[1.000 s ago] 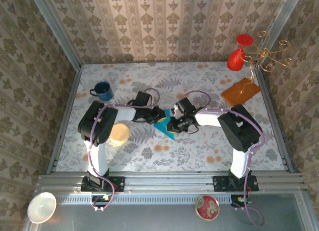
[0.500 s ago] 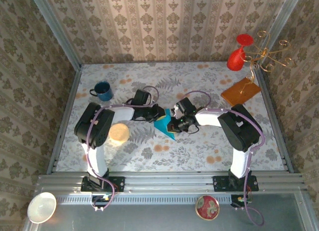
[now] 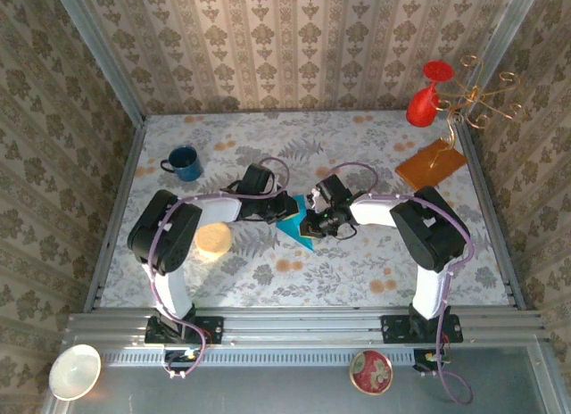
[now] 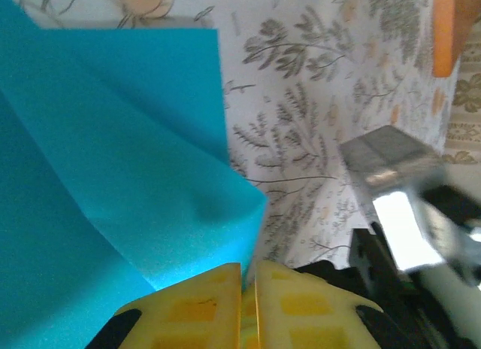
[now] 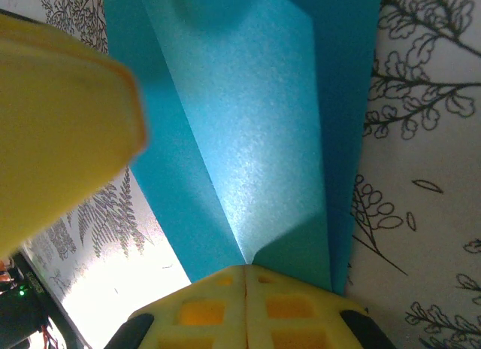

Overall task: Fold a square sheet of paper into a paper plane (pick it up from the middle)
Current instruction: Fourth fold the wing at the center of the table, then turn over the paper at the center of the table.

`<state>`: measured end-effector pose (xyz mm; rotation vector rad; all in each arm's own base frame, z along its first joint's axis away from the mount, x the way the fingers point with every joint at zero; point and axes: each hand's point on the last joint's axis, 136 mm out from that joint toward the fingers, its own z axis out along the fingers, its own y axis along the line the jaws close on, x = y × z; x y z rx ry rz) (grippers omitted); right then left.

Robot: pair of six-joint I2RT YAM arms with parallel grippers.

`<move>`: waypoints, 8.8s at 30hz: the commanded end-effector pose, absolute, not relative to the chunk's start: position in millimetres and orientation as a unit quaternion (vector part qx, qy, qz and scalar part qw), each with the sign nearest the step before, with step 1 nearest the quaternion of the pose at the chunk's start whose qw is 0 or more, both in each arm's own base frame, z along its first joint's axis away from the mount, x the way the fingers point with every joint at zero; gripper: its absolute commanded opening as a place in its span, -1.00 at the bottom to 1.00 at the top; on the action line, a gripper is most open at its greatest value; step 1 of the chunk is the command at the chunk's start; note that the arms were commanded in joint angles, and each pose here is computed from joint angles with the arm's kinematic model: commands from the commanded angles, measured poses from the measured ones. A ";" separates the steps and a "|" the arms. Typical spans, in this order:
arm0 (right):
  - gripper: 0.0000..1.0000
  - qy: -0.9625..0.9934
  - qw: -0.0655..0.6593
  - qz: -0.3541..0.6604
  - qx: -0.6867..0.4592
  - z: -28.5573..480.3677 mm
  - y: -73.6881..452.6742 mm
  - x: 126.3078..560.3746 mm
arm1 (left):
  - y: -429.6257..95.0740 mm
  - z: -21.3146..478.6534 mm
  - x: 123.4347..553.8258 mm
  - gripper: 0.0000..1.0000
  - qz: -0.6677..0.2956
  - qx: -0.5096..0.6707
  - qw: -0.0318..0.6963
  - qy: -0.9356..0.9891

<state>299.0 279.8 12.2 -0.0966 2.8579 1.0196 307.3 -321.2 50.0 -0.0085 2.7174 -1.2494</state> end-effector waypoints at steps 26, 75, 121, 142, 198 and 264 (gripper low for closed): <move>-0.82 0.980 -0.058 0.192 0.012 -62.6 206.4 239.2 | -241.9 -7.8 379.5 -0.69 -0.318 -0.065 0.063 0.944; -0.72 0.920 0.046 0.389 0.000 29.2 264.7 287.4 | -295.9 -11.1 315.6 -0.76 -0.277 -0.012 0.029 0.960; -0.81 0.949 -0.077 0.305 -0.030 -8.5 226.3 202.9 | -266.8 -57.7 295.5 -0.79 -0.197 -0.055 -0.023 0.979; -0.83 0.930 0.062 0.360 -0.029 40.7 253.8 261.6 | -281.8 -42.1 301.7 -0.79 -0.232 -0.048 -0.014 0.972; -0.91 0.968 -0.094 0.233 0.022 -60.5 213.9 216.4 | -290.2 -2.0 335.6 -0.76 -0.314 0.064 0.079 0.944; -0.71 0.902 0.098 0.419 -0.038 34.0 266.3 355.3 | -238.4 106.9 303.2 0.84 -0.388 -0.065 0.246 0.886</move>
